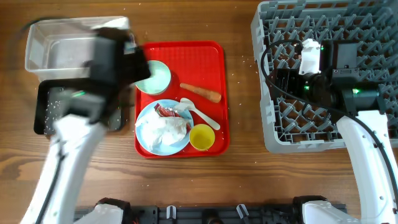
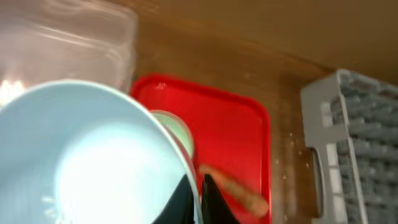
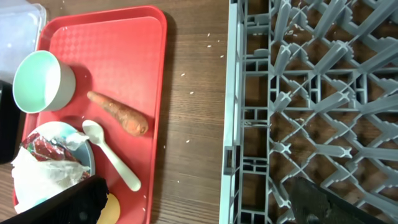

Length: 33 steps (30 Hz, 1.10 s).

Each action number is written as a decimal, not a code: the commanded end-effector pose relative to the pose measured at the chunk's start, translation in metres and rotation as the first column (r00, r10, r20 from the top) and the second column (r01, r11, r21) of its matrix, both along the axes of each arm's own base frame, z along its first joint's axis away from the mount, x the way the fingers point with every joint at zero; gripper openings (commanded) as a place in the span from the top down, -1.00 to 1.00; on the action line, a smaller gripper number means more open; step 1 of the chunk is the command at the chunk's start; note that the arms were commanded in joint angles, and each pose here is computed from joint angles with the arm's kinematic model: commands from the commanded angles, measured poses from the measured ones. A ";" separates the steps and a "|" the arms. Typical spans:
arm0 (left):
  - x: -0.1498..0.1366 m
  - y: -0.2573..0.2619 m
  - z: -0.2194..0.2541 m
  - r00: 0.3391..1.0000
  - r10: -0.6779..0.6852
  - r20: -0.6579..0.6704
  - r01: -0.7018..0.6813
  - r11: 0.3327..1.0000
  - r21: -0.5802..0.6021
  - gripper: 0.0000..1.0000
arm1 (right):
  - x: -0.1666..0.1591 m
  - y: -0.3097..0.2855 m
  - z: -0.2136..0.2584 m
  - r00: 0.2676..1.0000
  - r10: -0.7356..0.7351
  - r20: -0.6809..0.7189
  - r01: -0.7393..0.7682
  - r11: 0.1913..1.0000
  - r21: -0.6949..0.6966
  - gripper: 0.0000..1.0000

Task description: Sort waste into correct bins and load items into the dishwasher rack

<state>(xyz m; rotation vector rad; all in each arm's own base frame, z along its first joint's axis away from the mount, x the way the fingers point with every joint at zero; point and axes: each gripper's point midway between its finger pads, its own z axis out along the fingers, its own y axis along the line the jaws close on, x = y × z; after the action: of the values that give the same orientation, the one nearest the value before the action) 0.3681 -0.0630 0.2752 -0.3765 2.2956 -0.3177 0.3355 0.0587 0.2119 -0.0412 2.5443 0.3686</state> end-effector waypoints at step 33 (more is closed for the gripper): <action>-0.015 0.187 -0.105 0.999 -0.009 0.052 0.053 0.209 -0.976 0.92 | 0.003 -0.003 0.000 1.000 -0.020 -0.002 0.020 1.000 -0.001 -0.93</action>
<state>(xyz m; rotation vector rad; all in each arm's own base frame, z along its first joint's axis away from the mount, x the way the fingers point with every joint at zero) 0.3557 0.1243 0.1548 -0.9512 1.7487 -1.8463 0.3360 0.0586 0.2120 -0.0412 2.5425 0.3676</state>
